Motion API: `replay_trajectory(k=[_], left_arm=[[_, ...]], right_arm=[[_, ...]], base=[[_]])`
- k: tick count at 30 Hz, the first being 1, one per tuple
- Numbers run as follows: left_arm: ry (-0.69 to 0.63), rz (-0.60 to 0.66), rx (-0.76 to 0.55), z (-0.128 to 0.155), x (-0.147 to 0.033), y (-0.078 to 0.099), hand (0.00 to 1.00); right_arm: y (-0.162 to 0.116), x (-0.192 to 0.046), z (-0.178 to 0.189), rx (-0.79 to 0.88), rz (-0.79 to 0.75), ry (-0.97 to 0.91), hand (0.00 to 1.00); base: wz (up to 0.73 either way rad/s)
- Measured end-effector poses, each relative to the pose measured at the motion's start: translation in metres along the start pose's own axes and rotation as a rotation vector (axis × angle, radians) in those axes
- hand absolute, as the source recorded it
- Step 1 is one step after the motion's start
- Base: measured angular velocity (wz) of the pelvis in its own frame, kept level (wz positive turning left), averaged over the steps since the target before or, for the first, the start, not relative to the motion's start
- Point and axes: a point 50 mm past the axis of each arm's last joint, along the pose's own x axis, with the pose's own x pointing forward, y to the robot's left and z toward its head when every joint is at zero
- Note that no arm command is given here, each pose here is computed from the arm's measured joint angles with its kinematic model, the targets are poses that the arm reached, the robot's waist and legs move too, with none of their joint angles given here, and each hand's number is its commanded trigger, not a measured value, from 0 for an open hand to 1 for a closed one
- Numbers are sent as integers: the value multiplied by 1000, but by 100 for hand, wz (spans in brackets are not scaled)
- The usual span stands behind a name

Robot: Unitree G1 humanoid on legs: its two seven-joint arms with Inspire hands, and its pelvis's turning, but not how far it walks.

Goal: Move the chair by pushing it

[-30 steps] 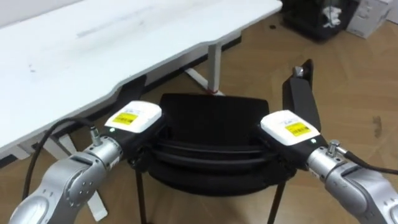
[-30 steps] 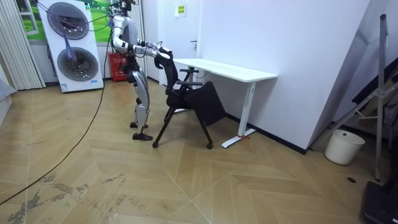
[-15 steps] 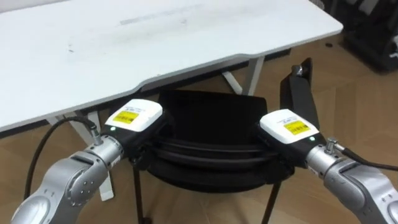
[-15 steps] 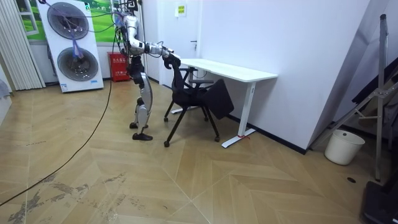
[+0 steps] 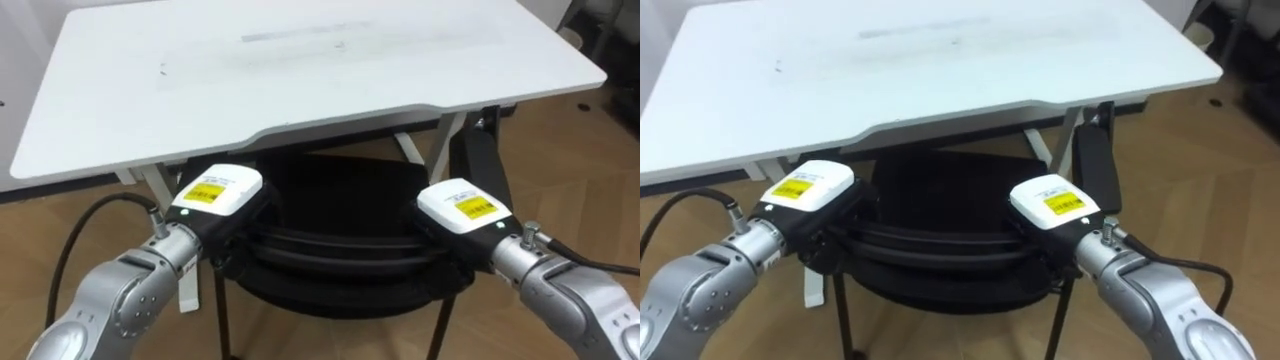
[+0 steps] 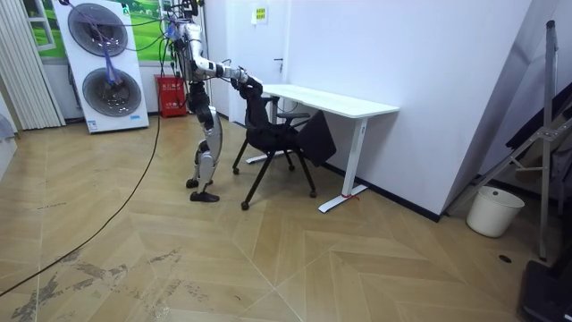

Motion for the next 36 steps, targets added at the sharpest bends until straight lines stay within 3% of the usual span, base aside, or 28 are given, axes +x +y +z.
replay_trajectory(k=[27, 36], left_arm=[[-7, -23, -6, -1, -3, -1, 100], [-15, -12, 14, 0, -4, 3, 100]], right_arm=[[6, 0, 2, -1, -2, 2, 100], [7, -1, 4, 4, -12, -3, 100]], base=[[-21], [14]])
